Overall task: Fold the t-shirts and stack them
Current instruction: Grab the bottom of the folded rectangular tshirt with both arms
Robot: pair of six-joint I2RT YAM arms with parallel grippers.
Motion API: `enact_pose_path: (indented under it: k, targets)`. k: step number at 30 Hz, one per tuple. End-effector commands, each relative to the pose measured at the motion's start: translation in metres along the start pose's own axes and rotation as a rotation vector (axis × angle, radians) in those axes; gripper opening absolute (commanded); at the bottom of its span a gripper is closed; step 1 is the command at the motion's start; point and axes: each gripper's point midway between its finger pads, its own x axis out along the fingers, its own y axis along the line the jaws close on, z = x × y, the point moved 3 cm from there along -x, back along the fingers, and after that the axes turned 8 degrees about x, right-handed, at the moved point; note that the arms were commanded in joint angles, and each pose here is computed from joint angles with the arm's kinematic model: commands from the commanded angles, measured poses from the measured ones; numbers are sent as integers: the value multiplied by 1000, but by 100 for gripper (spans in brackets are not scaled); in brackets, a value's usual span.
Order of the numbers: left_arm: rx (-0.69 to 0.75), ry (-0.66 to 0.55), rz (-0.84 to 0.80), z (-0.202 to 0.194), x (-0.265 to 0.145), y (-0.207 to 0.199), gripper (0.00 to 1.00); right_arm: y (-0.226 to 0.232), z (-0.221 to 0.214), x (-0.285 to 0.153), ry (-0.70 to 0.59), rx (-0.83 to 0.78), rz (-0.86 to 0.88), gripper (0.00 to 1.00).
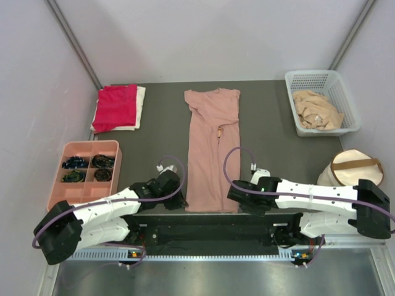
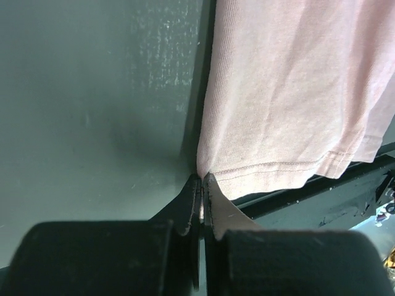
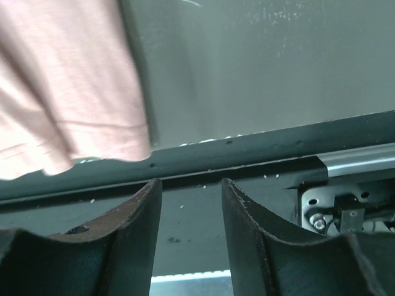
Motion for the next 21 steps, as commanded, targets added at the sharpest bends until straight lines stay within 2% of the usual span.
enact_pose_path:
  k: [1, 7, 13, 21]
  targets:
    - [10, -19, 5, 5, -7, -3, 0, 7, -6, 11, -3, 40, 46, 44]
    - [1, -12, 13, 0, -10, 2, 0, 22, -9, 17, 3, 92, 127, 45]
    - [-13, -11, 3, -3, -15, 4, 0, 30, -5, 12, -5, 137, 228, 61]
    - [-22, 7, 6, -9, -17, 8, 0, 32, -8, 17, -1, 125, 209, 63]
